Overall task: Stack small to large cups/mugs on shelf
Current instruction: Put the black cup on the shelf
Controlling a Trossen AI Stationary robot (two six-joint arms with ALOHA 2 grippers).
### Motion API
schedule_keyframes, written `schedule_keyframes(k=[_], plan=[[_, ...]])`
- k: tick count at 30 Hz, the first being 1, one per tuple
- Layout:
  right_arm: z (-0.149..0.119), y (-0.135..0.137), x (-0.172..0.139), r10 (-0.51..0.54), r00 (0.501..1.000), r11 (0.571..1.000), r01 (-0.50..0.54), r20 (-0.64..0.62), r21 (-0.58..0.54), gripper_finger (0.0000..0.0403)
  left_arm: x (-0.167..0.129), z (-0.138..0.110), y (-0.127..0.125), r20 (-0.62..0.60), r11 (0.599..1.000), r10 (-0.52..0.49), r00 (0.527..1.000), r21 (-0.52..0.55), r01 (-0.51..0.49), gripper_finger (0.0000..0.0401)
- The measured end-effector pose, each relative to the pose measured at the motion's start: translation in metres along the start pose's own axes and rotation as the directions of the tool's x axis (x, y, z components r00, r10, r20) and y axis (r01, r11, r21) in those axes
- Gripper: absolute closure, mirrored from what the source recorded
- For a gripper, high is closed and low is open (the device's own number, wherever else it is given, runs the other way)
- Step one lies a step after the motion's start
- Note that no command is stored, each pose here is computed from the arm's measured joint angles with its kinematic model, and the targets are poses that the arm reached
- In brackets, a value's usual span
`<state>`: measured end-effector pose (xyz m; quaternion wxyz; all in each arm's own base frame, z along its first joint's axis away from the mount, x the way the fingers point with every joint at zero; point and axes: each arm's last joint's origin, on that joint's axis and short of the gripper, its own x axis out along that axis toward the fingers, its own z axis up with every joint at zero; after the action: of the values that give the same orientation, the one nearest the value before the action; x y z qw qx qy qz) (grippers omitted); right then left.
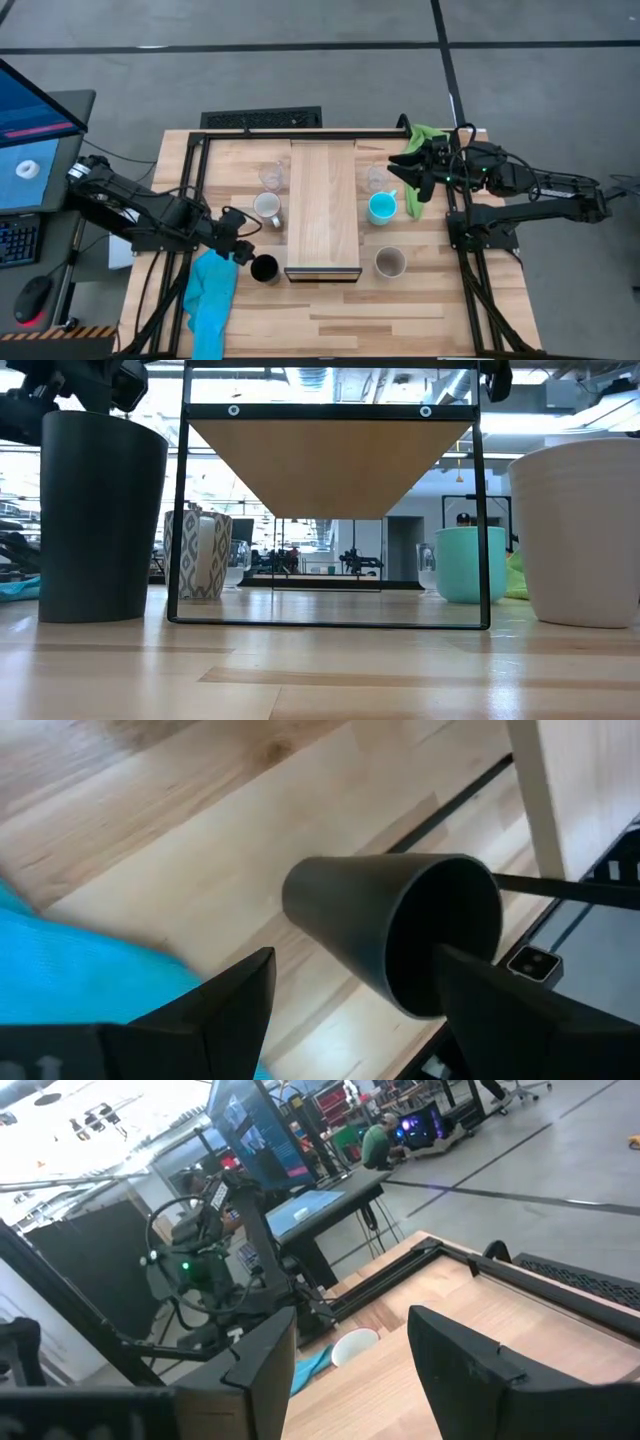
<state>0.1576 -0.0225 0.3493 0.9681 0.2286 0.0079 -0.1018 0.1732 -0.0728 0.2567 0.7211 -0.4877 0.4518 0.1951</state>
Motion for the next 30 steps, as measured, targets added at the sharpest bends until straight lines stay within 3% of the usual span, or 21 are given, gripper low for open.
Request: schedule_keyframes(k=[11, 18, 23, 30], plan=[[-0.001, 0.000, 0.000, 0.011, 1.000, 1.000, -0.011, -0.011, 0.000, 0.0187, 0.033, -0.004, -0.003, -0.104, 0.991, 0.124, 0.987, 0.060, -0.118, 0.0140], [-0.001, 0.000, 0.000, 0.012, 1.000, 1.000, -0.012, -0.011, 0.000, 0.0187, 0.038, -0.005, -0.003, -0.120, 0.989, 0.142, 0.983, 0.060, -0.136, 0.0154], [-0.001, 0.000, 0.000, 0.012, 1.000, 1.000, -0.012, -0.011, 0.000, 0.0187, 0.038, -0.005, -0.003, -0.122, 0.990, 0.142, 0.982, 0.042, -0.138, 0.0228], [-0.001, 0.000, 0.000, 0.012, 1.000, 1.000, -0.012, -0.012, 0.000, 0.0187, 0.038, -0.005, -0.003, -0.121, 0.989, 0.144, 0.982, 0.010, -0.144, 0.0373]])
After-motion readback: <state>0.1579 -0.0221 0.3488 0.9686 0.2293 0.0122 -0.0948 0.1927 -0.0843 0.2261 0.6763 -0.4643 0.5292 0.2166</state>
